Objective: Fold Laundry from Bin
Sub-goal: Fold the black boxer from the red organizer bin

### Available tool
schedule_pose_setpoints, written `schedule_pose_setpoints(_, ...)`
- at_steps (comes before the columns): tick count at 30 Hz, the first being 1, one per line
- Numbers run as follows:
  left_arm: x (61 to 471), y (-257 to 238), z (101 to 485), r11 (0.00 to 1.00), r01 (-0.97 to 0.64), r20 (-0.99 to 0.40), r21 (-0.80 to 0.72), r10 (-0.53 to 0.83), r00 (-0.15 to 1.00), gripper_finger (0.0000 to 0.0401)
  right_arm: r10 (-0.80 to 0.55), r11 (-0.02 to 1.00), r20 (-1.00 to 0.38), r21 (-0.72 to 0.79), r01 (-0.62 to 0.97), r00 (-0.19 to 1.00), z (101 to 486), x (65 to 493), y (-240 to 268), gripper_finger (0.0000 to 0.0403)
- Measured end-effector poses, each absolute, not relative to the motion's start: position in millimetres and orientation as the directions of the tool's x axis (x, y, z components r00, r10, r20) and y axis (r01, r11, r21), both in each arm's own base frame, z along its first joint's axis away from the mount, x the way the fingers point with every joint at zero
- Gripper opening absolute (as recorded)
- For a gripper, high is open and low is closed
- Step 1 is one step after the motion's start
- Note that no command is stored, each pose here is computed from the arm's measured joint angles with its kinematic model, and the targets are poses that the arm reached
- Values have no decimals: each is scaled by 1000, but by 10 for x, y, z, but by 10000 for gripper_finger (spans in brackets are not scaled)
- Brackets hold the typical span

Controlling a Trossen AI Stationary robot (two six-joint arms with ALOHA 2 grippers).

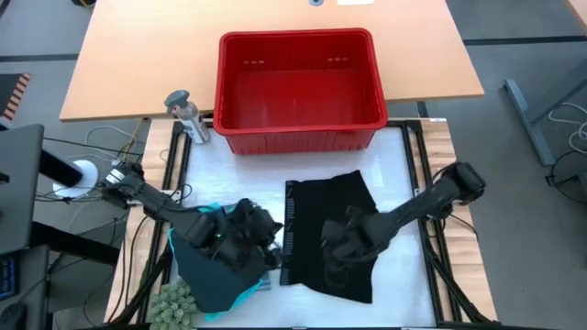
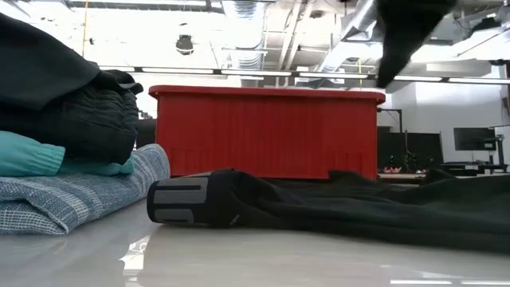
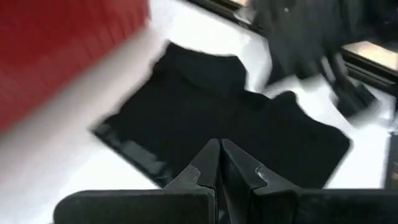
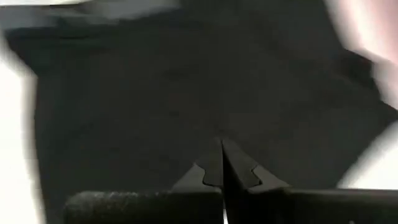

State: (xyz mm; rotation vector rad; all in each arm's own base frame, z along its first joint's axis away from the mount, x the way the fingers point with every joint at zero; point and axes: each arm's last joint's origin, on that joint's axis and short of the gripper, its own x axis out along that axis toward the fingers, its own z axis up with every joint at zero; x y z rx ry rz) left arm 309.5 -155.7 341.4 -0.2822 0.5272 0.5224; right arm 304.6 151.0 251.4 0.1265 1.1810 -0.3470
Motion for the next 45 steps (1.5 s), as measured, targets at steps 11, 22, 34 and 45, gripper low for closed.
schedule_pose_setpoints(11,3663,-721,2754,861,-329,-475,-388,119,872,0,-375,594,-899,-45,803,226,2555,2057,567,16)
schedule_pose_setpoints(22,3654,125,2062,736,-474,-568,-484,148,810,0,-360,534,-883,70,843,301,1940,1966,70,16)
schedule_pose_setpoints(34,3726,172,1536,657,-653,-700,-376,260,665,0,-367,551,-895,11,834,254,1751,2127,-357,16)
schedule_pose_setpoints(45,3660,213,1420,651,-708,-764,-273,301,571,0,-311,586,-931,-29,810,191,1457,2279,-431,16)
